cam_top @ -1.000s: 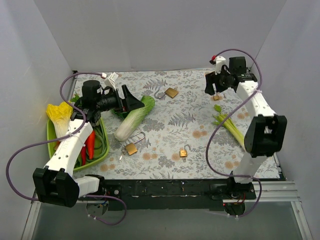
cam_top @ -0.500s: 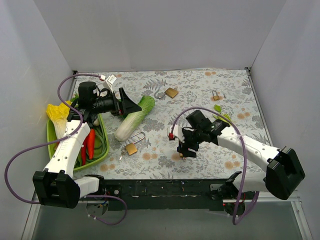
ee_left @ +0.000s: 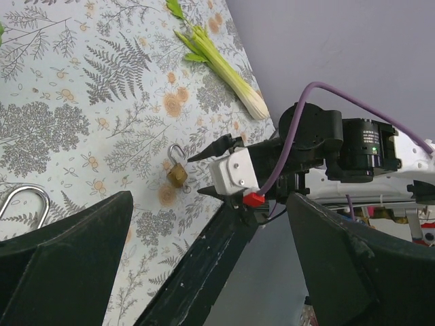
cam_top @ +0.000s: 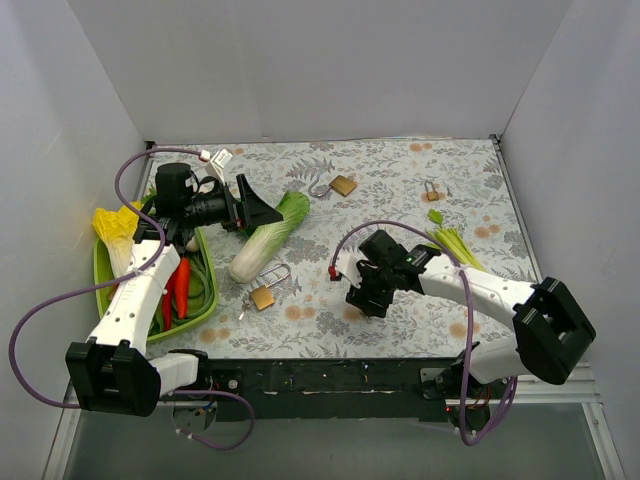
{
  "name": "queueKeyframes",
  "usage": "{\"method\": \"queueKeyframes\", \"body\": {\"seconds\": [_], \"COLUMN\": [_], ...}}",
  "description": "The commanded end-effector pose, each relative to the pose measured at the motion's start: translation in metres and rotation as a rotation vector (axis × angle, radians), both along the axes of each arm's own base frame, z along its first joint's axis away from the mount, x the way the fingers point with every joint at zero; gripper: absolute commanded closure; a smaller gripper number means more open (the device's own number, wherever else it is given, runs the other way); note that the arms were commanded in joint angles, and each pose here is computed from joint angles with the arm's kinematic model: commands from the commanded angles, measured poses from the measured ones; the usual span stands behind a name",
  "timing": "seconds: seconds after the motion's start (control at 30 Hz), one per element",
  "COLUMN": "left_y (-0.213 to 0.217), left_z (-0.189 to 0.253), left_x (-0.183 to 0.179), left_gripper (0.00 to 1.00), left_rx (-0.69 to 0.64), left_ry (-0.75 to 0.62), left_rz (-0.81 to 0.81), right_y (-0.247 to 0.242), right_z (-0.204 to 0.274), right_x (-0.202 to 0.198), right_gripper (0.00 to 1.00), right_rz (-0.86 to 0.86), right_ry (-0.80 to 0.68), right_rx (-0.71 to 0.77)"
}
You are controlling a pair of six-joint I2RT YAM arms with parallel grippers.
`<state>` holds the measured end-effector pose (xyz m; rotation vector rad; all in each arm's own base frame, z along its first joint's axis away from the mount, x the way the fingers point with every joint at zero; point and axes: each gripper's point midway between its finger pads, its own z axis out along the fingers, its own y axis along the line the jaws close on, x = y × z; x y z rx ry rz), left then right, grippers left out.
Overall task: Lock with the key
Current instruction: Pick up the lock from the center of the board.
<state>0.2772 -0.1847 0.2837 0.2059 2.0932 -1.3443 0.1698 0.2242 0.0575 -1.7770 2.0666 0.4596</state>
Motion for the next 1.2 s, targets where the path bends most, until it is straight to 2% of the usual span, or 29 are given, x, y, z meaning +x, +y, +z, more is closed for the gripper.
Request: {"method": "queueKeyframes", "body": {"seconds": [0.0, 0.13, 0.2, 0.27, 0.4, 0.5, 0.53, 0.63, 0.87, 1.17], "left_y": [0.003, 0.003, 0.004, 0.005, 0.007, 0.010, 0.010, 0.012, 0.013, 0.015], "left_z": [0.007, 0.006, 0.006, 0.005, 0.006, 0.004, 0.004, 0.001, 0.001, 0.002], "left_x": [0.003, 0.004, 0.006, 0.008, 0.010, 0.011, 0.011, 0.012, 0.013, 0.015], "left_gripper": [0.02, 0.02, 0.02, 0.02, 0.02, 0.02, 0.02, 0.02, 0.02, 0.02], "left_rx": [-0.021, -0.035, -0.036, -0.032, -0.024, -0.015, -0.015, -0.010, -0.012, -0.005], "left_ry": [-0.001, 0.021, 0.027, 0.031, 0.024, 0.015, 0.011, 0.013, 0.005, -0.013], "left_rz": [0.034, 0.050, 0.064, 0.081, 0.107, 0.128, 0.129, 0.140, 0.151, 0.165], "right_y": [0.016, 0.016, 0.013, 0.017, 0.016, 0.012, 0.012, 0.009, 0.005, 0.009], "right_z": [0.029, 0.029, 0.026, 0.024, 0.015, 0.007, 0.005, -0.002, -0.015, -0.030], "right_x": [0.009, 0.009, 0.022, 0.022, 0.022, 0.018, 0.015, 0.008, 0.006, 0.016], "right_gripper": [0.34, 0.34, 0.34, 0.35, 0.34, 0.29, 0.20, 0.16, 0.21, 0.22], "right_rz": [-0.333, -0.584, -0.668, -0.732, -0.772, -0.803, -0.805, -0.815, -0.827, -0.844], "right_ry": [0.081, 0.184, 0.146, 0.188, 0.211, 0.229, 0.239, 0.253, 0.261, 0.266], "right_rx": [0.086, 0.078, 0.063, 0.044, 0.011, 0.009, 0.014, 0.030, 0.012, -0.055]}}
